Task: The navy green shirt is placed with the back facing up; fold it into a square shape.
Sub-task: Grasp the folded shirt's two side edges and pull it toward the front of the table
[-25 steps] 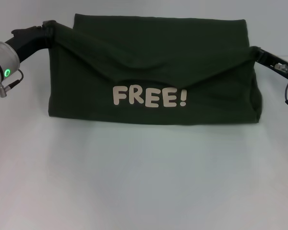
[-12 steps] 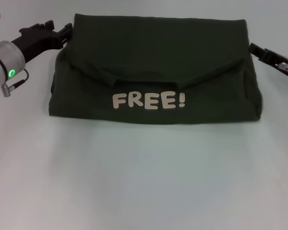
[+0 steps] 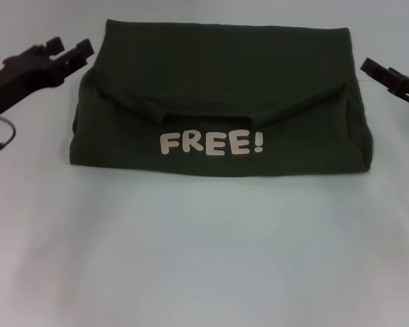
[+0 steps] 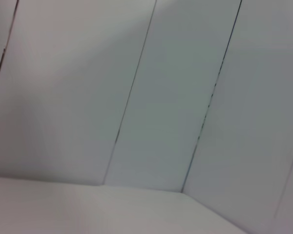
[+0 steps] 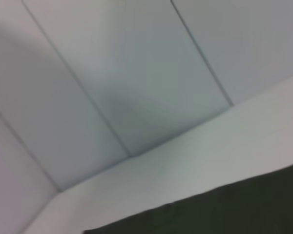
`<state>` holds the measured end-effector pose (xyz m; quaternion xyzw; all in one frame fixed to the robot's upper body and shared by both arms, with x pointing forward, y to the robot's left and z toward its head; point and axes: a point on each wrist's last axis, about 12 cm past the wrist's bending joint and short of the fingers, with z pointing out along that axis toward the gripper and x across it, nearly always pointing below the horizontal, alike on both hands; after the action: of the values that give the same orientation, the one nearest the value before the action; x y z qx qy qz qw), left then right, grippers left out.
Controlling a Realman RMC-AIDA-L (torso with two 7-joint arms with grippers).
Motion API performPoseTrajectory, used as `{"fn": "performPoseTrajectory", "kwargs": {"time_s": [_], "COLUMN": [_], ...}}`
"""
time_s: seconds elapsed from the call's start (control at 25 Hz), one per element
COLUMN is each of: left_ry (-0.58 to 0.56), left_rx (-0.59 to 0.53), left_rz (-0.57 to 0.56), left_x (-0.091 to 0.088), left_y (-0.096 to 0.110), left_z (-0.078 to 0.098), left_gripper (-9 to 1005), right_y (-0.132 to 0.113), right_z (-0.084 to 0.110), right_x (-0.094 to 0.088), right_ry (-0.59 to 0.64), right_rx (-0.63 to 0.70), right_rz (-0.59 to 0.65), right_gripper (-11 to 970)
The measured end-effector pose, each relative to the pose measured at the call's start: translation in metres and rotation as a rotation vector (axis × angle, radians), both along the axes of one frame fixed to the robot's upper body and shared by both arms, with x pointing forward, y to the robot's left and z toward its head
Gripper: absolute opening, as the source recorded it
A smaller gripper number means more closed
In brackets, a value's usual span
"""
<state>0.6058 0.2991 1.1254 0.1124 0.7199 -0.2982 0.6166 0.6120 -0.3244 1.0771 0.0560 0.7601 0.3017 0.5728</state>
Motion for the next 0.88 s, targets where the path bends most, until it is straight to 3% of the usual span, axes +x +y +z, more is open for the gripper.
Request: {"fn": "performPoseTrajectory", "kwargs": {"time_s": [0.28, 0.48, 0.68, 0.88], "left_ry": [0.066, 0.111, 0.21, 0.272], "left_rx": [-0.08, -0.068, 0.048, 0.158], "left_rz": [-0.027, -0.002, 0.055, 0.047], "left_x": [-0.03, -0.045, -0.05, -0.053], "left_y": [0.014, 0.024, 0.035, 0.033], "left_z": [-0.014, -0.029, -0.047, -0.066], "left_gripper": [706, 706, 707, 707], "right_y": [-0.016, -0.025, -0.032, -0.03], "right_z": [0.007, 0.011, 0.019, 0.026], "right_x": [-0.031, -0.044, -0.042, -0.036], "right_ry": [-0.089, -0.068, 0.003, 0.04], "right_rx": [0.037, 0.092, 0.16, 0.189], "right_rz": [0.118, 0.161, 0.183, 0.213], "right_gripper": [751, 749, 747, 748]}}
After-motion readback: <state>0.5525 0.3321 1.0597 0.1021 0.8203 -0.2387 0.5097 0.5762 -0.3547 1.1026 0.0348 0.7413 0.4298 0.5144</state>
